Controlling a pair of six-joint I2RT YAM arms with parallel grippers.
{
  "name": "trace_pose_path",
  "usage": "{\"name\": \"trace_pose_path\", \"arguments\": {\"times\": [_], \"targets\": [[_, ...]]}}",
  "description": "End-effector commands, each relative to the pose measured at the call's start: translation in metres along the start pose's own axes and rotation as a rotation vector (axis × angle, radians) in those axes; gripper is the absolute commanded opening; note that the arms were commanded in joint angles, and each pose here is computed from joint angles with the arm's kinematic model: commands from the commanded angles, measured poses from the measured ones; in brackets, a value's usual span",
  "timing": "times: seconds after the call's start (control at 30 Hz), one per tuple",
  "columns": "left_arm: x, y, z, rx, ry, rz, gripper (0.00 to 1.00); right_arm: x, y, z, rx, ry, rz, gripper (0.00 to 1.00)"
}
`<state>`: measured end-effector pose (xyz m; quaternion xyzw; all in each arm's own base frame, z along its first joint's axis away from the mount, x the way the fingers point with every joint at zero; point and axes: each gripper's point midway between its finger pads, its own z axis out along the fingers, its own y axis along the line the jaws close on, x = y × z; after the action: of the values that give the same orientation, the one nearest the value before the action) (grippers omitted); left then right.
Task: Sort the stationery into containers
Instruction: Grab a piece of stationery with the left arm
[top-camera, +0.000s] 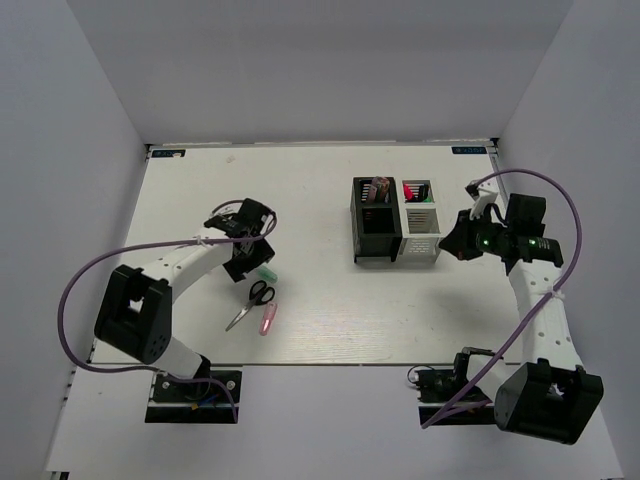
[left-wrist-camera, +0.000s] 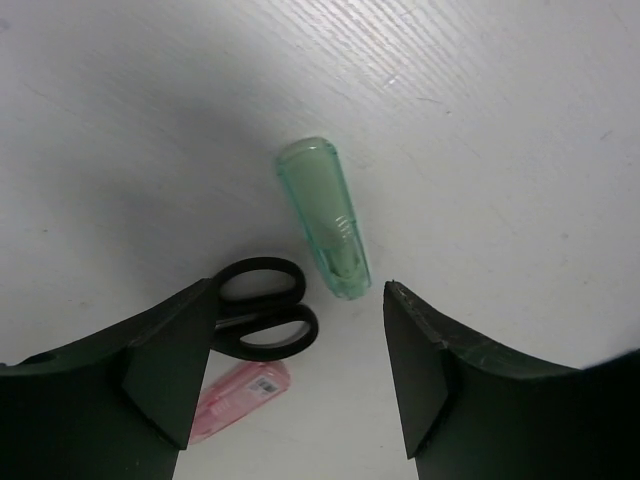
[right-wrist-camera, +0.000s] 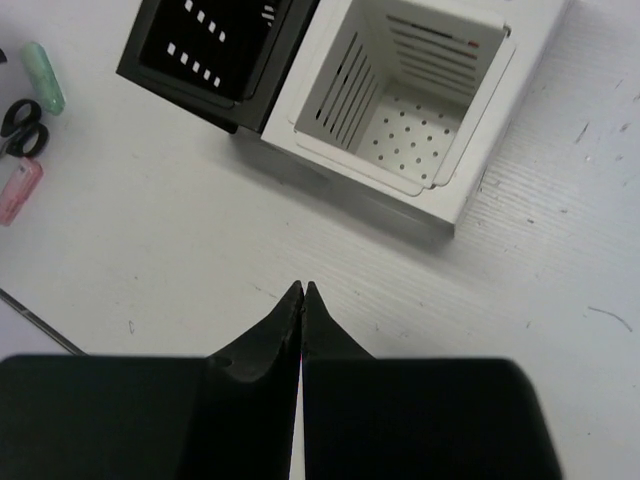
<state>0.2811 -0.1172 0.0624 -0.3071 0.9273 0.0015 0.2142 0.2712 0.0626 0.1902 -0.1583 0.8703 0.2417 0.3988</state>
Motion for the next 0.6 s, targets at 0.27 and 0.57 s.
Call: {"name": "trace_pose_path", "arguments": {"times": [0.27,0.57], "targets": [[-0.004,-0.025,0.017,-0.063,0.055,-0.067,0.76,0.004,-0.005,0.004,0.044,0.002,-0.017,0.03],[-0.005,-0.020,0.038,-0.141,0.075,-0.052,0.62,0.005,-0.005,0.003,0.047,-0.005,-0.026,0.03]]}}
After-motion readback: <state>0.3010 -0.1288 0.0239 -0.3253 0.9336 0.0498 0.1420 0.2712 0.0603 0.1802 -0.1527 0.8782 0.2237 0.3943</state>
